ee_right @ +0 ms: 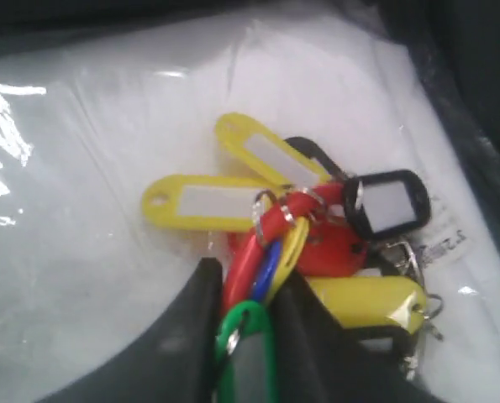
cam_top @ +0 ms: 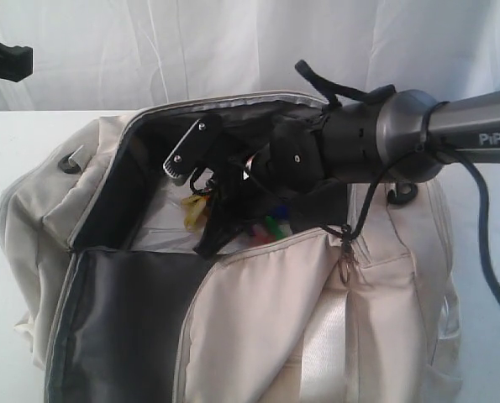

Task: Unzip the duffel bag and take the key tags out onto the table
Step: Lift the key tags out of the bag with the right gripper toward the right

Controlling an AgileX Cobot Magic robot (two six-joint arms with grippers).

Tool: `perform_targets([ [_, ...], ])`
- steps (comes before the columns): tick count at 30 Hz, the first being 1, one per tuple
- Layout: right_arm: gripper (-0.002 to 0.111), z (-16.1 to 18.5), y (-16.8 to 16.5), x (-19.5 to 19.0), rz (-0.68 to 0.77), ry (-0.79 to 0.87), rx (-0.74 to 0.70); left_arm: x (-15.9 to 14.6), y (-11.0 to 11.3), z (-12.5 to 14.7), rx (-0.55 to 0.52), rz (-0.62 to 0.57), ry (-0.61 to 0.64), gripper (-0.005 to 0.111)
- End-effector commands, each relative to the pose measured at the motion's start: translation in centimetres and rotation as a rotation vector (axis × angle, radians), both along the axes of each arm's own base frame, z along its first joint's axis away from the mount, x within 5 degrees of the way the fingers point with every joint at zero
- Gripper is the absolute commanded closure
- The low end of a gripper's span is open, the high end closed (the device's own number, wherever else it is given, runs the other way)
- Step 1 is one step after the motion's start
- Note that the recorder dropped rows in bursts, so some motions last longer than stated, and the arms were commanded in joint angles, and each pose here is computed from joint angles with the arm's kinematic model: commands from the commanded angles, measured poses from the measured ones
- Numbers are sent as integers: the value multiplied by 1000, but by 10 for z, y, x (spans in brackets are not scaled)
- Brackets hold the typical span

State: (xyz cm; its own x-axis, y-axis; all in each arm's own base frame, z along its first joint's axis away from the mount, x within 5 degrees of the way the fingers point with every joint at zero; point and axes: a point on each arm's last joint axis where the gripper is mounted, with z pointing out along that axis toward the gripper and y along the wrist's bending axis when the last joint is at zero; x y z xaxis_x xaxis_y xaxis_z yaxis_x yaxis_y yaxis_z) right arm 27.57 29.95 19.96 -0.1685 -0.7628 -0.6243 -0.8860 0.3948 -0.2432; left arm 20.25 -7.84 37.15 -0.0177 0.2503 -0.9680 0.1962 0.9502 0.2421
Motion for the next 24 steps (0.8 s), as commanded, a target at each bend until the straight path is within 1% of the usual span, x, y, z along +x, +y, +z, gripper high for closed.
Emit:
perform_targets([
  [1, 108, 35, -5, -3, -10, -85, 88, -3, 1, 6, 0, -1, -24, 98],
  [8, 108, 75, -17, -14, -9, -139, 150, -3, 1, 6, 0, -1, -24, 98],
  [10, 108, 95, -24, -21, -7, -166, 180, -3, 1, 6, 0, -1, -24, 98],
  [13, 108, 113, -31, -28, -5, -185, 202, -3, 1, 6, 0, -1, -24, 98],
  [17, 108, 149, -57, -49, 16, -232, 176, -3, 1, 6, 0, -1, -24, 98],
  [19, 108, 169, -73, -60, -17, -269, 175, -3, 1, 6, 0, -1, -24, 98],
  [21, 108, 191, -97, -74, -73, -316, 162, -3, 1, 6, 0, -1, -24, 98],
  [24, 108, 206, -118, -88, -112, -332, 143, -3, 1, 6, 0, -1, -24, 98],
])
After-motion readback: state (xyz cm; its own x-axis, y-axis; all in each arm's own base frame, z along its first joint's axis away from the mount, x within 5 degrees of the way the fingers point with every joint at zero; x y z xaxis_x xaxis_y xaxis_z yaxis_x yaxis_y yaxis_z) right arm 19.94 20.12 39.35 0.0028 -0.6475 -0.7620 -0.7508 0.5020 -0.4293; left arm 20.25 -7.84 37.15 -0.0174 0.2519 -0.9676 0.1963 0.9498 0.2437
